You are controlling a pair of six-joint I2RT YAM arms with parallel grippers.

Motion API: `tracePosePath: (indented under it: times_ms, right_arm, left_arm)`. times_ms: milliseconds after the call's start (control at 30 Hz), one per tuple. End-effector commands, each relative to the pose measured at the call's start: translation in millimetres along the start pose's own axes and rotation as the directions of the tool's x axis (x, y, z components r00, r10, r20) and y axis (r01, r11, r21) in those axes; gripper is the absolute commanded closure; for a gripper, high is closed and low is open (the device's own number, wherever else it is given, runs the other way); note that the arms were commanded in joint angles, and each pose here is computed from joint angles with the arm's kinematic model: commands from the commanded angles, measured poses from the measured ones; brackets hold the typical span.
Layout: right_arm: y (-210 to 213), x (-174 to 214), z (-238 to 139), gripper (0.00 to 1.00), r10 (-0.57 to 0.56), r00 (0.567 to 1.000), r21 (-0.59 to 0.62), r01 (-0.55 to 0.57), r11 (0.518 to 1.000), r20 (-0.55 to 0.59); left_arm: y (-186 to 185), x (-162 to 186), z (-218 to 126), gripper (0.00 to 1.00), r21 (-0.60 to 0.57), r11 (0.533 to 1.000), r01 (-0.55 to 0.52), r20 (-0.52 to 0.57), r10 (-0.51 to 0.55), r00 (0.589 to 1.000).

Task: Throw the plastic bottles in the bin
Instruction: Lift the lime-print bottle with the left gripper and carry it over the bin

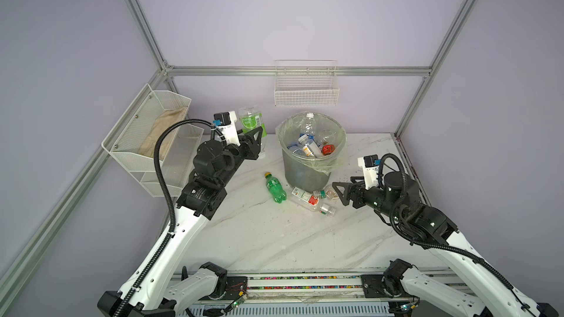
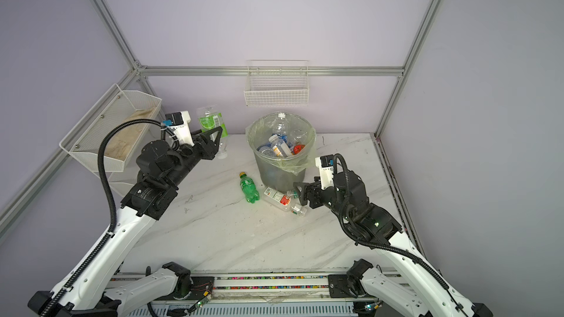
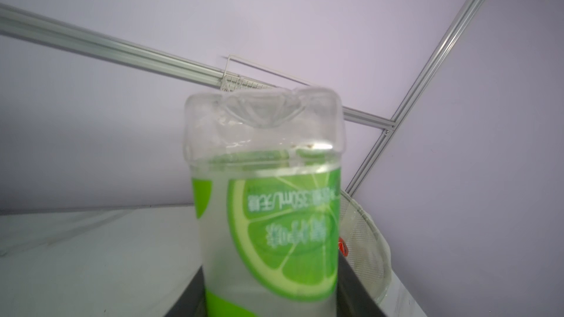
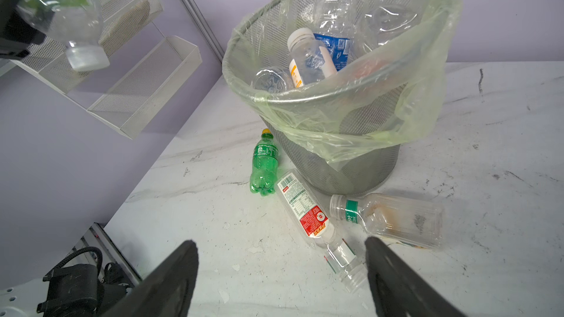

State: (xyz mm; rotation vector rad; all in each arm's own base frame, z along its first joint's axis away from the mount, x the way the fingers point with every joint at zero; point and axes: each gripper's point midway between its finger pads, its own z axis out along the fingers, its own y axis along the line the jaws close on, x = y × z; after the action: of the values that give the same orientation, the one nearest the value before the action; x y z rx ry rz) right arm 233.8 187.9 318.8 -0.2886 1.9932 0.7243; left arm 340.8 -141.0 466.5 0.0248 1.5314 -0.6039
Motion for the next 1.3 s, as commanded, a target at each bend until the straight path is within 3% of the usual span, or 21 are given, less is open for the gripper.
tracePosePath:
  times_ms: [0, 567, 967, 1267]
  right_arm:
    - [1, -1, -5, 0.13, 0.01, 1.0, 0.0, -0.01, 1.0, 0.01]
    - [-2, 0, -11, 0.13, 0.004, 1.0, 0.013, -0.004, 1.0, 0.013]
    - [0, 0, -8, 0.13, -0.003, 1.0, 0.004, 0.003, 1.0, 0.009]
    - [0, 1, -7, 0.12, -0.014, 1.0, 0.001, 0.014, 1.0, 0.005]
  left_arm:
    - [-44, -67, -14, 0.66, 0.13, 0.99, -0.056, 0.163, 0.034, 0.986]
    - [-104, -92, 23, 0.66, 0.249, 0.95, -0.19, 0.262, 0.123, 0.957]
    - [-112, -94, 54, 0.66, 0.252, 0.942, -0.223, 0.287, 0.148, 0.946]
    - [-93, -34, 121, 0.66, 0.195, 0.948, -0.25, 0.184, 0.215, 0.959]
